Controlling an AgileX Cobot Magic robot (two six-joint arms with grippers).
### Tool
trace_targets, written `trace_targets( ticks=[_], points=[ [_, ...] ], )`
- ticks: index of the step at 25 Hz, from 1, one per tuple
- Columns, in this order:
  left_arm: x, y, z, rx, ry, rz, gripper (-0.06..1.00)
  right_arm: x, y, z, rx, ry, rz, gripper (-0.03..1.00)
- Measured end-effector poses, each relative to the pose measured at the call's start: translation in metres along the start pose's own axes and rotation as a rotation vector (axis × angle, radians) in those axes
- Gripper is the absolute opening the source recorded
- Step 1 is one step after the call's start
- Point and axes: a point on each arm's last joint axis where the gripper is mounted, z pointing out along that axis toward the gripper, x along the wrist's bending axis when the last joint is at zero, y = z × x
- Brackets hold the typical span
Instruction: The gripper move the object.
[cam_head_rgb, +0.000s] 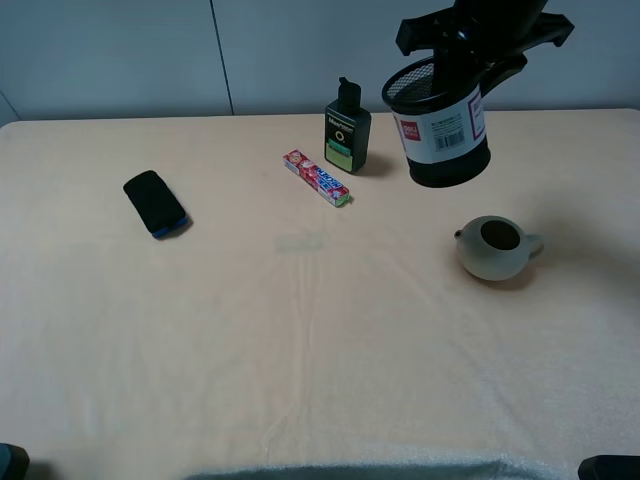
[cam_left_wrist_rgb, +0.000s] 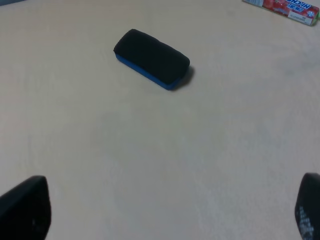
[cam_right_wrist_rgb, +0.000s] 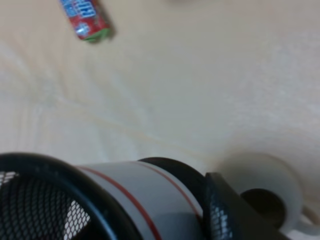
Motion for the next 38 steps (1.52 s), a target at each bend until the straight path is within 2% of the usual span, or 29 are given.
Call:
trace_targets(
  ticks=[10,20,30,38],
  points=[
    [0.000,0.000,0.000,0.000,0.000,0.000,0.99,0.062,-0.015,0.005,0.013,0.037,-0.124,0.22],
    [0.000,0.000,0.000,0.000,0.000,0.000,0.99,0.124,-0.030,0.006,-0.072,0.141,-0.220,0.22],
    [0.000,0.000,0.000,0.000,0.000,0.000,0.99,0.163,-0.039,0.006,-0.157,0.262,-0.242,0.22],
    [0.000,0.000,0.000,0.000,0.000,0.000,0.99,0.187,-0.036,0.029,-0.200,0.330,-0.271,0.22]
  ],
)
